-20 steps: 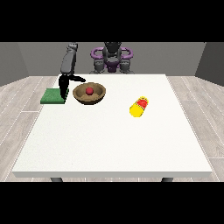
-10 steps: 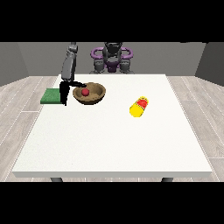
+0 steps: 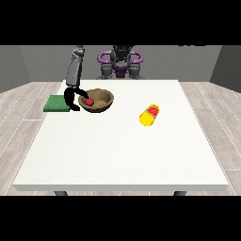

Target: Pick the cup and pour the ball into the bowl, then pick the bowl and place it on the pad

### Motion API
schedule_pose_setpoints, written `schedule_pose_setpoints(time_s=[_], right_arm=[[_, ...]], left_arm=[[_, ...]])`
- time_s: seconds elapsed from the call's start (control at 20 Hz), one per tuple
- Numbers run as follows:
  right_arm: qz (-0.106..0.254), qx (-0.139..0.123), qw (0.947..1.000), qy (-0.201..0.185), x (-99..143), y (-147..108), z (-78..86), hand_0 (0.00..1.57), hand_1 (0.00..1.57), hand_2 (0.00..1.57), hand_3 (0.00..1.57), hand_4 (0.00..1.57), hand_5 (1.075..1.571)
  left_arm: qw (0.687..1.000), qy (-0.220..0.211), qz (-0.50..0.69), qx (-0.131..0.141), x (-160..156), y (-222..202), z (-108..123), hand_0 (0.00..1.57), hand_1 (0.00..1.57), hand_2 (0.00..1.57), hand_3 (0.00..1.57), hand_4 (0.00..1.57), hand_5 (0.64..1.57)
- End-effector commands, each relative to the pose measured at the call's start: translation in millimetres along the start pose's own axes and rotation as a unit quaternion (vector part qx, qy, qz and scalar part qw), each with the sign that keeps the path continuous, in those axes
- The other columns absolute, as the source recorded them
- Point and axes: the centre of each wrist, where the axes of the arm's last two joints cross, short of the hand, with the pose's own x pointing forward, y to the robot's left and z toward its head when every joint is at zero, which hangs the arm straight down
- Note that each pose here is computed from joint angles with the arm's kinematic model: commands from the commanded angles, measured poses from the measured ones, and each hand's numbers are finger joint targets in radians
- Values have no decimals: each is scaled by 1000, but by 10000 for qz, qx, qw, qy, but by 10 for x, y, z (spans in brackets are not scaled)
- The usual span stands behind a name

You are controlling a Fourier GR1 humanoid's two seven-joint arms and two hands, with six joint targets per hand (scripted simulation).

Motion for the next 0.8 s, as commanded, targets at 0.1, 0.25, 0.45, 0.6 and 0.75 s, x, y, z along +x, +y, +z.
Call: schedule_pose_setpoints(time_s=[0.1, 0.25, 0.45, 0.6, 0.75], right_arm=[[421, -687, 9903, 1130, -133, -175, 166, 1571, 1571, 1571, 1571, 997, 1571], [779, -697, 9879, 1148, 111, -360, 32, 1571, 1571, 1571, 1562, 1045, 1569], [1247, -684, 9810, 1318, 397, -414, -139, 1571, 1571, 1571, 1429, 1071, 1564], [1182, -667, 9806, 1417, 744, -160, -494, 1571, 1571, 1571, 1541, 1103, 1567], [1304, -638, 9768, 1573, 885, -263, -525, 1571, 1571, 1571, 1149, 1135, 1553]], left_arm=[[9997, 156, 144, -109, -34, -2, -1, 0, 0, 0, 0, 0, 1571], [9996, 207, 180, 14, -112, 11, 30, 0, 0, 0, 0, 0, 1571], [9982, 390, 215, 396, -151, 292, 189, 0, 0, 0, 0, 0, 1571], [9971, 539, 170, 504, -209, 485, 319, 0, 0, 0, 0, 0, 1571], [9933, 787, 127, 833, -383, 662, 562, 0, 0, 0, 0, 0, 1571]])
